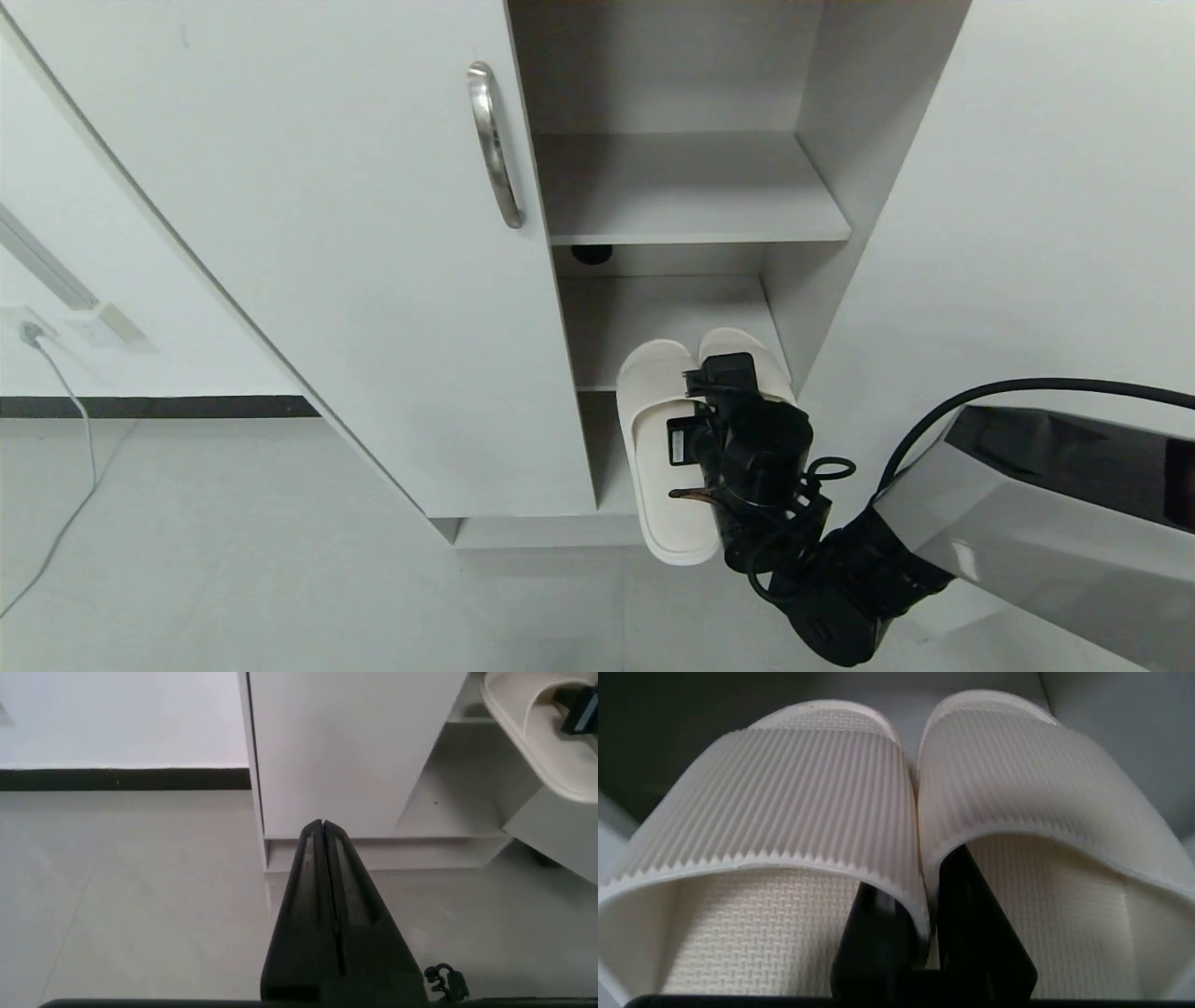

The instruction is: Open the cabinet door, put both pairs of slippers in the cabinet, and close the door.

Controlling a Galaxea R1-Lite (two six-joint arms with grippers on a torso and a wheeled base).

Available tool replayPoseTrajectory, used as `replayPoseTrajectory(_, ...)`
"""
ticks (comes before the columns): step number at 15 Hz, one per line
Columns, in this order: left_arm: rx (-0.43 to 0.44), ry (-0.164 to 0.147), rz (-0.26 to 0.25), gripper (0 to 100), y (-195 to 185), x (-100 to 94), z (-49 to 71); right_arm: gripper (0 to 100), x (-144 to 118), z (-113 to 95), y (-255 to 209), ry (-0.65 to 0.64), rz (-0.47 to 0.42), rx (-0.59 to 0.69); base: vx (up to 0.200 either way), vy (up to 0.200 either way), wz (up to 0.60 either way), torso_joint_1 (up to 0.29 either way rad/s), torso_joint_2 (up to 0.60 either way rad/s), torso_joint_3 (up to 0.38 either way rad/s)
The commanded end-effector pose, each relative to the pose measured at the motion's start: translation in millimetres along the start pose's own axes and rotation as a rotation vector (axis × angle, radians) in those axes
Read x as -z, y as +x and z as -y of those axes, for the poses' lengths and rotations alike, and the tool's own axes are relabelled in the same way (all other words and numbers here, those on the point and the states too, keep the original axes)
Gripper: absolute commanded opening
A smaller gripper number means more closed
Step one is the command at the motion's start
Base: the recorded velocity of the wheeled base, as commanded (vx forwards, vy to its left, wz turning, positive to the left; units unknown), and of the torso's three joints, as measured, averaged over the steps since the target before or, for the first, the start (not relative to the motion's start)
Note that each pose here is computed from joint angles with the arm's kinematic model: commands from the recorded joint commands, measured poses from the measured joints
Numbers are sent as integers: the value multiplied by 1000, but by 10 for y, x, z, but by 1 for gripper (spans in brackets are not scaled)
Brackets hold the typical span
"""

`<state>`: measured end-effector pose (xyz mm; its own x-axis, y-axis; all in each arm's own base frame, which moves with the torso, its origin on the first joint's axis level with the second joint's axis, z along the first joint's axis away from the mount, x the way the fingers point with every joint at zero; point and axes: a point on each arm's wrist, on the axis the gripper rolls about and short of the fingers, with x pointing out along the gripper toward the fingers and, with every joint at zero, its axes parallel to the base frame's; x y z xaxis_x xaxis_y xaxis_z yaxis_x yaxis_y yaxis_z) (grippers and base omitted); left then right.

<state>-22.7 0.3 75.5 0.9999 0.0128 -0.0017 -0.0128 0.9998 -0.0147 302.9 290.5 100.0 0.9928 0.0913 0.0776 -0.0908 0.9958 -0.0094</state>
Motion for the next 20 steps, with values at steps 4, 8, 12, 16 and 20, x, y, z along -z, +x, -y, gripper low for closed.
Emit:
replayPoseTrajectory(4, 2, -1, -1, 0, 0, 1, 0, 0, 110, -41, 9, -1, -20, -8, 200, 0, 0, 1, 5, 1)
replayPoseTrajectory(8, 0, -1, -1, 0, 0, 1, 0, 0, 191, -85, 251, -6, -20, 18, 50, 0, 0, 2, 1, 2)
replayPoseTrajectory(12, 0, 1, 0, 0, 0, 0, 0, 0, 227, -147, 590, -17, -37, 44, 0, 0, 0, 0, 0, 0)
replayPoseTrajectory(16, 0, 1, 0, 0, 0, 0, 0, 0, 98, -221, 917, -2, -15, 67, 0, 0, 0, 0, 0, 0)
replayPoseTrajectory(20, 0, 1, -1, 0, 1, -1, 0, 0, -84, -168, 1133, 9, 1, 91, 0, 0, 0, 0, 0, 0)
